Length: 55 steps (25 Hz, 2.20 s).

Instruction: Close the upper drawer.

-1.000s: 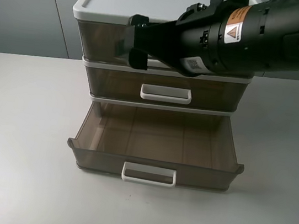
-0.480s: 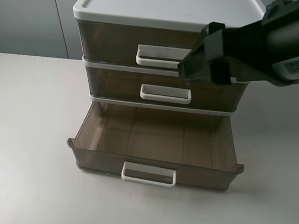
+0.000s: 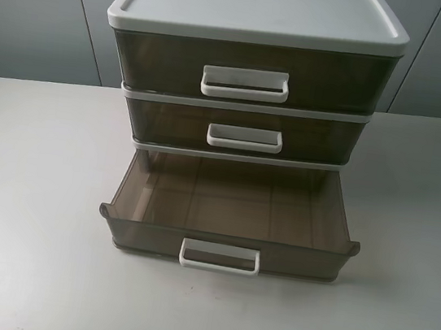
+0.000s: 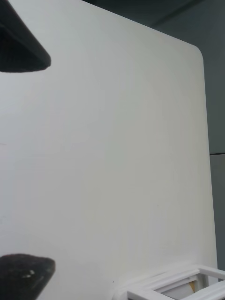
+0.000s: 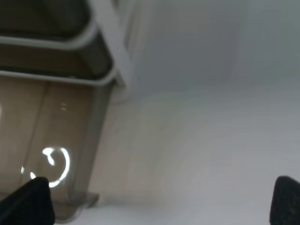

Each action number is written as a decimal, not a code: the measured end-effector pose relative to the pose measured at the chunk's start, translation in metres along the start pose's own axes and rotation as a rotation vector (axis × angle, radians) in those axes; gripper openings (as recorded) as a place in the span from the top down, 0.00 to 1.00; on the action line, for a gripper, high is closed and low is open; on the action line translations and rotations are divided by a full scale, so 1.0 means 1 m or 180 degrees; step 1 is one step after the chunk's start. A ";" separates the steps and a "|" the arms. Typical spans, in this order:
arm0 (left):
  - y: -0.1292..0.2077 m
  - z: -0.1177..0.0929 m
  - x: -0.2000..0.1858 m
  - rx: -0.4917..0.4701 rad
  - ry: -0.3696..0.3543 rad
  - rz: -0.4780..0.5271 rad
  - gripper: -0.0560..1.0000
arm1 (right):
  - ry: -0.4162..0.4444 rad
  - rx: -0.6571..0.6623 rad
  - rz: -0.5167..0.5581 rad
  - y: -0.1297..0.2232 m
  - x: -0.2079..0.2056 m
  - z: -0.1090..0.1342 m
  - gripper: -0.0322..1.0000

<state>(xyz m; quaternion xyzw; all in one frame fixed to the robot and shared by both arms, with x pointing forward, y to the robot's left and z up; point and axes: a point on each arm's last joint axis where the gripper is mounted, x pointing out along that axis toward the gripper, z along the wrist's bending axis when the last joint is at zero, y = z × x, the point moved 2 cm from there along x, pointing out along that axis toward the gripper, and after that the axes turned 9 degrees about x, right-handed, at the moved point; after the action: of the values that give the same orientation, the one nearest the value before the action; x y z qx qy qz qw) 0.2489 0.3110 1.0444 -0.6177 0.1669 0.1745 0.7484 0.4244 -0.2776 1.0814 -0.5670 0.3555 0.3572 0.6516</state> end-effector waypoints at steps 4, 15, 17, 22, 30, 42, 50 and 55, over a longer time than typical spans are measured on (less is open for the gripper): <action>0.000 0.000 0.000 0.0000 0.0000 0.0000 0.24 | 0.0078 0.0082 -0.0289 0.015 -0.033 -0.013 0.29; 0.000 0.000 0.000 0.0000 0.0000 0.0000 0.24 | 0.0263 0.0425 -0.0766 0.070 -0.056 -0.032 0.29; 0.000 0.000 0.000 0.0000 0.0000 0.0000 0.24 | 0.0189 0.0502 -0.0907 0.082 -0.057 -0.032 0.29; 0.000 0.000 0.000 0.0000 0.0000 0.0000 0.24 | 0.0059 0.0545 -0.1367 0.117 -0.061 -0.032 0.29; 0.000 0.000 0.000 0.0000 0.0000 0.0000 0.24 | -0.0025 0.0429 -0.1927 0.165 -0.062 -0.035 0.29; 0.000 0.000 0.000 0.0004 -0.0007 0.0001 0.24 | -0.0018 0.0259 -0.1807 0.168 -0.055 -0.034 0.29; 0.000 0.000 0.000 0.0004 -0.0007 0.0001 0.24 | -0.0017 0.0252 -0.1814 0.169 -0.055 -0.034 0.29; 0.000 0.000 0.000 0.0004 -0.0007 0.0001 0.24 | -0.0015 0.0245 -0.1814 0.169 -0.055 -0.034 0.29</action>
<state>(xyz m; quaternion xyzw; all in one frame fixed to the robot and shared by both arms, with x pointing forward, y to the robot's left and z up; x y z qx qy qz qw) 0.2489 0.3113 1.0445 -0.6170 0.1662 0.1752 0.7490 0.2490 -0.2976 1.0438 -0.6180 0.1936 0.1472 0.7476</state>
